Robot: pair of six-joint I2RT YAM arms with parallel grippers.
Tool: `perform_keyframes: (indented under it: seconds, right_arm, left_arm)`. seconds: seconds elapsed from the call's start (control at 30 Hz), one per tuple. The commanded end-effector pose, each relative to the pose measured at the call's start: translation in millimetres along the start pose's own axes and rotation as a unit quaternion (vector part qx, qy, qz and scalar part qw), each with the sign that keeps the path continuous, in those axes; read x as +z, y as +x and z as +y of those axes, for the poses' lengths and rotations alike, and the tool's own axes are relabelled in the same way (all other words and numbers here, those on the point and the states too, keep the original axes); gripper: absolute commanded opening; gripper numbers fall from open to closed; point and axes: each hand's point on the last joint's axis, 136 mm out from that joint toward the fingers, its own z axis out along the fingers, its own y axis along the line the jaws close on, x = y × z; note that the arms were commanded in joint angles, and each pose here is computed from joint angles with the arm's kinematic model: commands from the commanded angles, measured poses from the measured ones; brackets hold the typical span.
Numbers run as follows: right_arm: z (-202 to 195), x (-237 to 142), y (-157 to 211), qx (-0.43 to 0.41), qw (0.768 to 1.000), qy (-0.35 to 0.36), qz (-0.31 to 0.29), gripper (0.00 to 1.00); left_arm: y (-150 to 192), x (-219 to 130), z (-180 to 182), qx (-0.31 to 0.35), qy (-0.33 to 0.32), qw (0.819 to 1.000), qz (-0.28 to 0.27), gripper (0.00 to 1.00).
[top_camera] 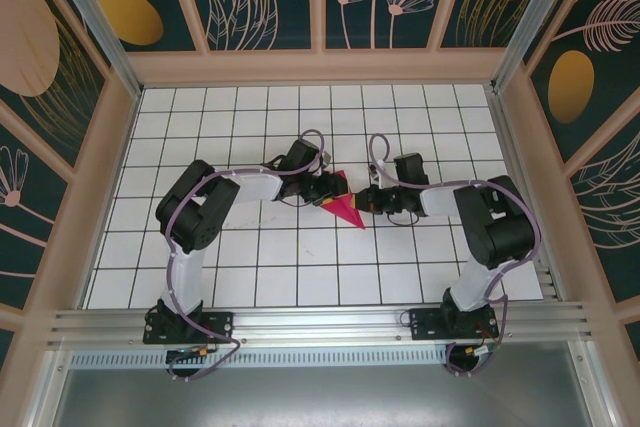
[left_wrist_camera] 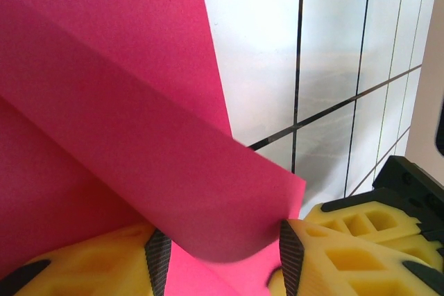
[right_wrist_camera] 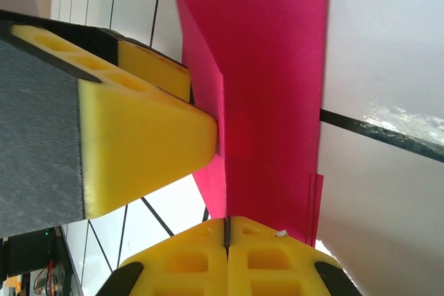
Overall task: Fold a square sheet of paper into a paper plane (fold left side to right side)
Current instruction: Fourth fold the wing at the center of the table.
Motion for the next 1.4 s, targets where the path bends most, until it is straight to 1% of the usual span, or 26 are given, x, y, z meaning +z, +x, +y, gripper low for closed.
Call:
perform_keyframes:
  seconds: [0.0,0.63,1.1,1.37]
  right_arm:
    - [0,4,0,-0.007,1.0,-0.003,0.012,0.02]
    - [2,2,-9,-0.013,1.0,-0.002,0.011,0.02]
    - [-1,-1,-15,-0.007,1.0,0.004,0.006,0.02]
    - [-2,0,-17,-0.007,1.0,0.004,0.009,0.02]
  left_arm:
    - [0,-4,20,-0.002,-0.041,0.999,-0.003,0.48]
    - [3,-2,29,-0.002,-0.056,0.998,0.001,0.48]
    - [5,-2,42,-0.004,-0.086,0.996,0.006,0.48]
    - [6,-1,41,-0.002,-0.086,0.996,0.008,0.48]
